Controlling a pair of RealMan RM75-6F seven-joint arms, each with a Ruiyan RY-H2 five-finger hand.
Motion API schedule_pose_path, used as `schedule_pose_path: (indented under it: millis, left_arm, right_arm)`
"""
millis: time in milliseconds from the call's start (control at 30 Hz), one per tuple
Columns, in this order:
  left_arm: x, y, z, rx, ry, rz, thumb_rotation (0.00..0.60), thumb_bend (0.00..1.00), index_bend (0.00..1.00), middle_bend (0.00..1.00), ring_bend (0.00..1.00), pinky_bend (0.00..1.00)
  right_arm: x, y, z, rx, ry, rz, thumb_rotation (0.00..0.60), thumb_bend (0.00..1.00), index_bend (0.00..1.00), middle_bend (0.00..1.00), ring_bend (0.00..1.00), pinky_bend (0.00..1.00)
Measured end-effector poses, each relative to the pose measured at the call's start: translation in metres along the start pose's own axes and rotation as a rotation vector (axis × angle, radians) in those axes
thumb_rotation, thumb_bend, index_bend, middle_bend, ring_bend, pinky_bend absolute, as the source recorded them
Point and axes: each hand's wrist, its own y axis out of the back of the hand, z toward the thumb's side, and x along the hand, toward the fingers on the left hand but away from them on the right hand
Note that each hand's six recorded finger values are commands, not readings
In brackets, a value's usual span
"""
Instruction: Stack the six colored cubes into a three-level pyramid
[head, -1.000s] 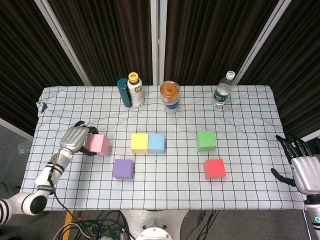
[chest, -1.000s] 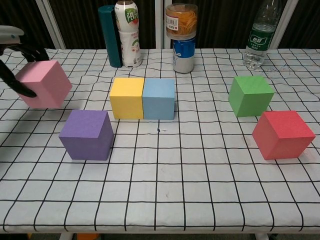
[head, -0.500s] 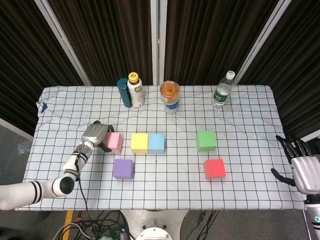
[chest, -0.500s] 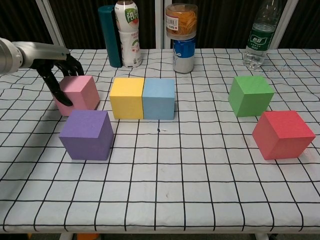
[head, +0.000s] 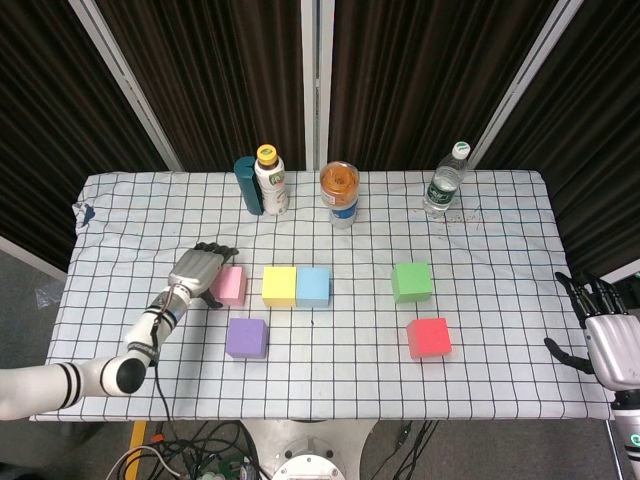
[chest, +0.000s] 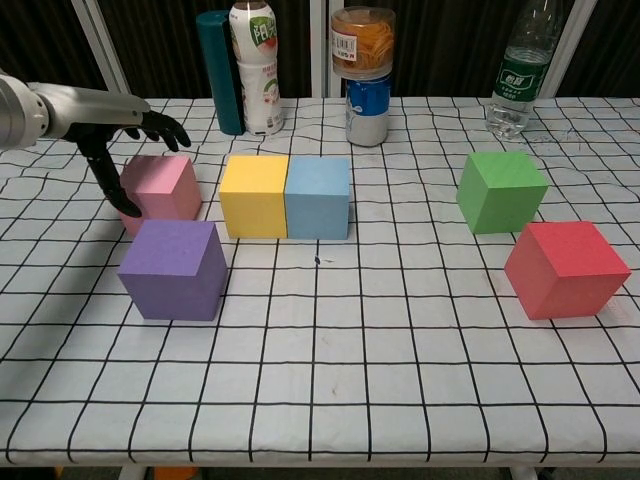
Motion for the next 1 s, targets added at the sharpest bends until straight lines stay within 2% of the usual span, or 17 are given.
schedule_pose_path:
  millis: [100,333,600,1000]
  left_arm:
    - [-0.002,-0.003,-0.005,0.042,-0.014,-0.012,0.6,0.01,0.19,0.15,0.08,0.1]
    - [0.001,-0.002,-0.007,0.046,-0.025,-0.003,0.6,0.01,0.26,0.23,0.09,0.1]
    - [0.012,0.004,0.002,0.009,-0.047,0.036,0.6,0.01,0.42,0.45,0.28,0.11]
    - [0.011,0.015,0.017,-0.05,-0.059,0.037,0.6,0.01,0.42,0.45,0.28,0.11]
  right_arm:
    - [0.0,0.0,0.0,-0.001,-0.001,-0.003,0.6,0.15,0.0,0.16,0.0,0.11]
    - [0.002,-0.001,0.0,0.0,-0.009,-0.002,0.6,0.15,0.0,0.16,0.0,0.11]
    - [0.003,0.0,-0.001,-0.002,-0.017,-0.007,0.6,0.15,0.0,0.16,0.0,0.11]
    - [0.003,0.0,-0.004,-0.005,-0.02,-0.01,0.6,0.15,0.0,0.16,0.0,0.11]
